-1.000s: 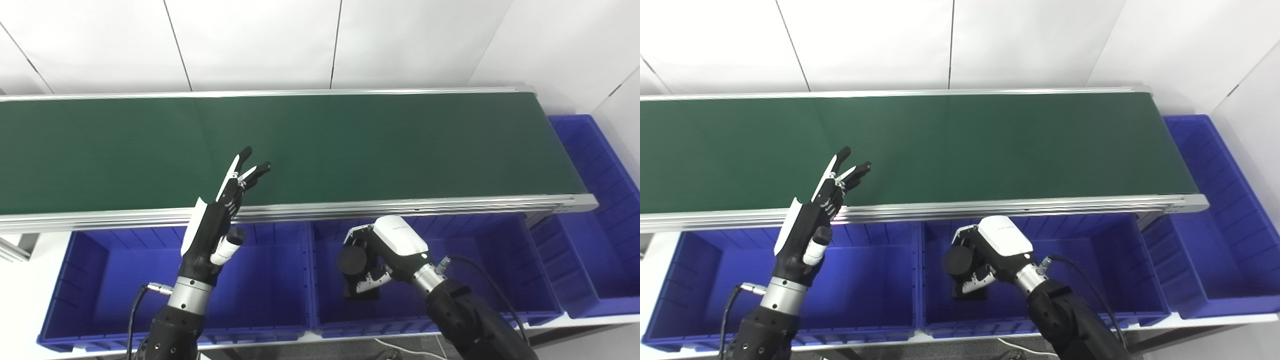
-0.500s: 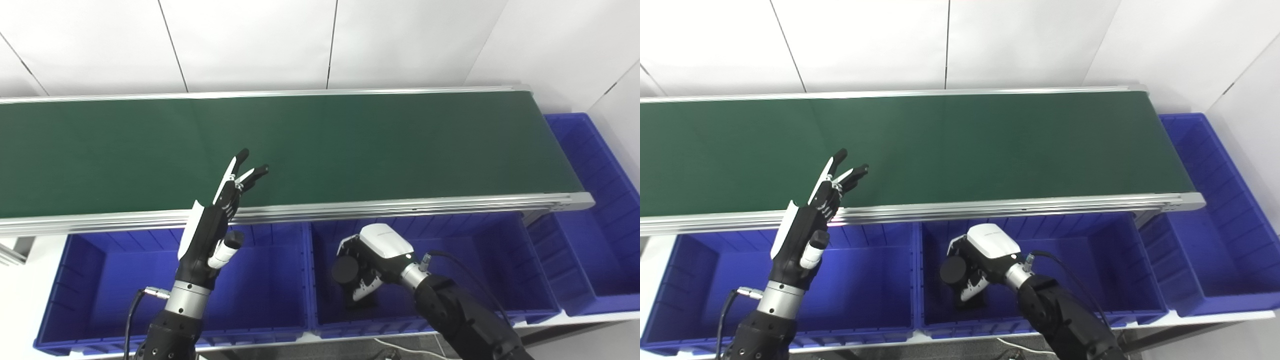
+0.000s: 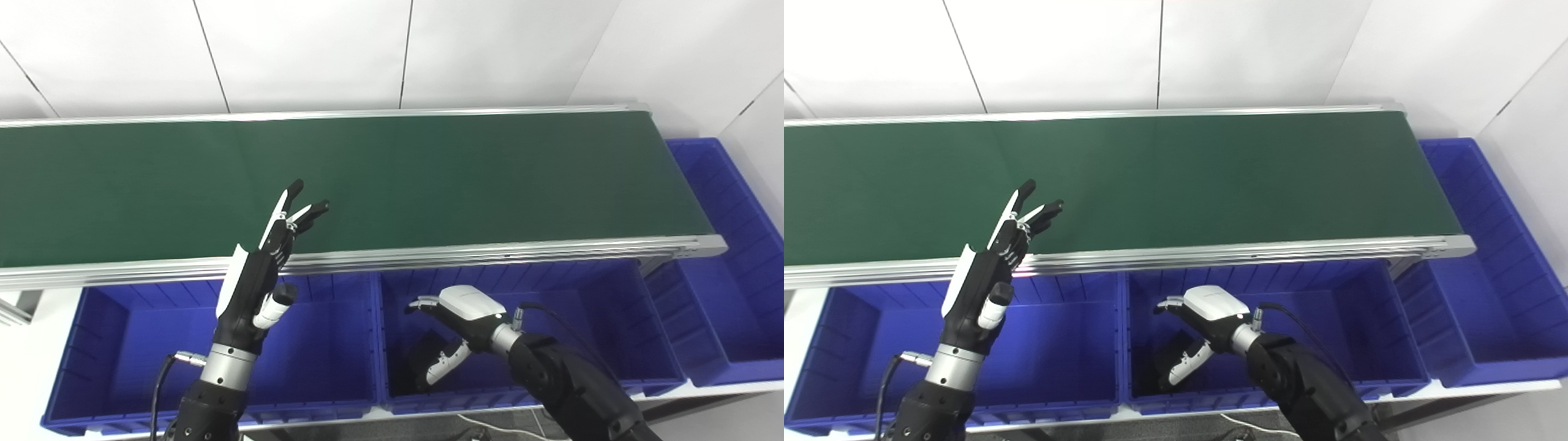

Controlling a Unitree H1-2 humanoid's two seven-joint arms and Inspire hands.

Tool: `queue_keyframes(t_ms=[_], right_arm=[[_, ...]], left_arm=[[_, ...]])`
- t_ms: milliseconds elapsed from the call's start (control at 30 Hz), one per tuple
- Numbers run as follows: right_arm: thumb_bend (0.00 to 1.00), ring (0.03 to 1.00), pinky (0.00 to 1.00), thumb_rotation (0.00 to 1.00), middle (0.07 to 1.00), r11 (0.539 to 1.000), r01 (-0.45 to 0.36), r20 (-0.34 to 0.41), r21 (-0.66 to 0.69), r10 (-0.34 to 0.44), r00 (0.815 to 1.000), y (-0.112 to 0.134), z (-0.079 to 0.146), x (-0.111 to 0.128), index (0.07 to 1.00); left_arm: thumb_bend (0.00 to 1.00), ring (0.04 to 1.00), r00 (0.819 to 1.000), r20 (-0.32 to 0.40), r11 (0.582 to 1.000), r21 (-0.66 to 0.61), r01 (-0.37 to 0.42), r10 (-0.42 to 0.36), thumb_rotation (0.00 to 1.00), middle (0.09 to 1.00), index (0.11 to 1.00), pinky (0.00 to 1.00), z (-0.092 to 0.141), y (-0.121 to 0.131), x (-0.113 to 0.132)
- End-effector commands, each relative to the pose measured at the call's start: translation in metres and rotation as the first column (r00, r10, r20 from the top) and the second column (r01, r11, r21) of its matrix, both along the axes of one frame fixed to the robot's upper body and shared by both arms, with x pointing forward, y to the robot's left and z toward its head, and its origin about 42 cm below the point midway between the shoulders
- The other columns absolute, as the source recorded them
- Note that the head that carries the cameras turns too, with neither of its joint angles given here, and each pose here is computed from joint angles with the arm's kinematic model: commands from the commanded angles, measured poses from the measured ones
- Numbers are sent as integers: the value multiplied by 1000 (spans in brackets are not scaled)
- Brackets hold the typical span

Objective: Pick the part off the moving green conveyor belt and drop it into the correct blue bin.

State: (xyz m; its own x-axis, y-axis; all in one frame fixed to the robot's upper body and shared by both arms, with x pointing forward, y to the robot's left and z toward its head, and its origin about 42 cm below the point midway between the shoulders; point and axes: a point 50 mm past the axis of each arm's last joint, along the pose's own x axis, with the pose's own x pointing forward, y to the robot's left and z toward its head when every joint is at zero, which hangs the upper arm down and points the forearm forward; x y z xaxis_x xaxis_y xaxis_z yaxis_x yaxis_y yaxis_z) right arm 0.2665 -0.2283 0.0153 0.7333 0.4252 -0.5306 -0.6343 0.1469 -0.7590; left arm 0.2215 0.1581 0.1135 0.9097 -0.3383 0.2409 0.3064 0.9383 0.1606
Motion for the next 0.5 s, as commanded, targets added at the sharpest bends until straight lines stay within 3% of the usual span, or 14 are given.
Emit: queue_keyframes(t_ms=[0, 133, 467], right_arm=[[1000, 851, 676, 508, 928, 1000, 4, 51, 16, -5, 999, -2, 15, 9, 860], [1000, 789, 595, 506, 919, 1000, -4, 69, 28, 2, 998, -1, 19, 9, 844], [976, 703, 508, 493, 828, 996, -69, 114, 65, 61, 992, 6, 62, -4, 781]], left_arm=[[782, 894, 999, 53, 1000, -17, 10, -9, 1000, 862, 1000, 895, 11, -5, 2], [781, 901, 999, 49, 1000, -17, 11, -10, 1000, 864, 1000, 901, 8, -6, 2], [784, 916, 999, 32, 999, -24, 24, -23, 1000, 873, 1000, 939, -1, -11, -1]])
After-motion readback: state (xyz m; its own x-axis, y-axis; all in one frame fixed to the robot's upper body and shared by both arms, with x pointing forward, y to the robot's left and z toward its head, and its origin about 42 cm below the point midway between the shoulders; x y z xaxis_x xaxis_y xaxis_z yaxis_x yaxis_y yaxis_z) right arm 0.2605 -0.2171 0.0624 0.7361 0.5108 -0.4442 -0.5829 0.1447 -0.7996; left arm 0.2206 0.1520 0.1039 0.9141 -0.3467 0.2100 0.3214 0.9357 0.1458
